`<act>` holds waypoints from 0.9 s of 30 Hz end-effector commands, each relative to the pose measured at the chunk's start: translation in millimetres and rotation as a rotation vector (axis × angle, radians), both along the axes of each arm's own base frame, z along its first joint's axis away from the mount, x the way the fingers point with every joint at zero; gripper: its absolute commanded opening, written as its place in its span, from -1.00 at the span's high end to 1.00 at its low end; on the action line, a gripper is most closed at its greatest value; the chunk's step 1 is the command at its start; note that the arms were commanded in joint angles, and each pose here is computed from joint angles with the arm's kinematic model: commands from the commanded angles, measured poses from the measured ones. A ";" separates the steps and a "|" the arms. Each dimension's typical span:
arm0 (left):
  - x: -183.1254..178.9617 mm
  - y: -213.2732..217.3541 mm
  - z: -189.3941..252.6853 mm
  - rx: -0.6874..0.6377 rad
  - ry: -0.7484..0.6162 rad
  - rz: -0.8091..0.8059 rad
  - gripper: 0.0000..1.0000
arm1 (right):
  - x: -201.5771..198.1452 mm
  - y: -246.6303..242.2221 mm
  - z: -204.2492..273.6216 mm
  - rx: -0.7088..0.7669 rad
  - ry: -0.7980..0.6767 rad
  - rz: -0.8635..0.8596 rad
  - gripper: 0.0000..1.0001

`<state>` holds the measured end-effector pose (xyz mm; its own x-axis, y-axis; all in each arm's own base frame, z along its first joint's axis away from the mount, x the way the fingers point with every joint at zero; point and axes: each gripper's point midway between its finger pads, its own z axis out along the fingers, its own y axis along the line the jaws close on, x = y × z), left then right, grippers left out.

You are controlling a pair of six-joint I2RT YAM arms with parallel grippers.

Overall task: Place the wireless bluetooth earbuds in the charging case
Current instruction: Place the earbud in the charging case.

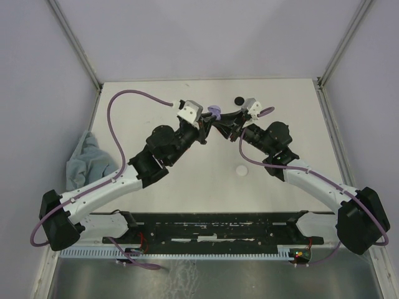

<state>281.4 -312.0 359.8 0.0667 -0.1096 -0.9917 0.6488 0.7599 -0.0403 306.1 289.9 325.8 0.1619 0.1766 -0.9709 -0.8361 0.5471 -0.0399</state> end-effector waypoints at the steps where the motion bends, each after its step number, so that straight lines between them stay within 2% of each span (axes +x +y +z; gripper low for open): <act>1: -13.7 -6.4 -1.1 0.006 0.025 -0.039 0.60 | 1.0 -7.3 45.8 0.096 -0.102 -0.034 0.88; 7: -9.3 -7.8 16.8 -0.086 0.148 -0.001 0.23 | 1.4 -6.0 40.3 0.087 -0.087 -0.029 0.89; 11: -15.0 -15.7 24.3 -0.141 0.249 -0.032 0.02 | 2.5 -5.9 37.1 0.080 -0.080 -0.033 0.88; 20: -26.4 -24.9 38.3 -0.212 0.391 -0.088 -0.22 | 3.2 -5.4 32.6 0.074 -0.070 -0.033 0.88; 27: -11.5 9.6 62.4 -0.210 0.382 -0.047 -0.37 | -0.2 -4.2 25.8 0.049 -0.065 -0.016 0.89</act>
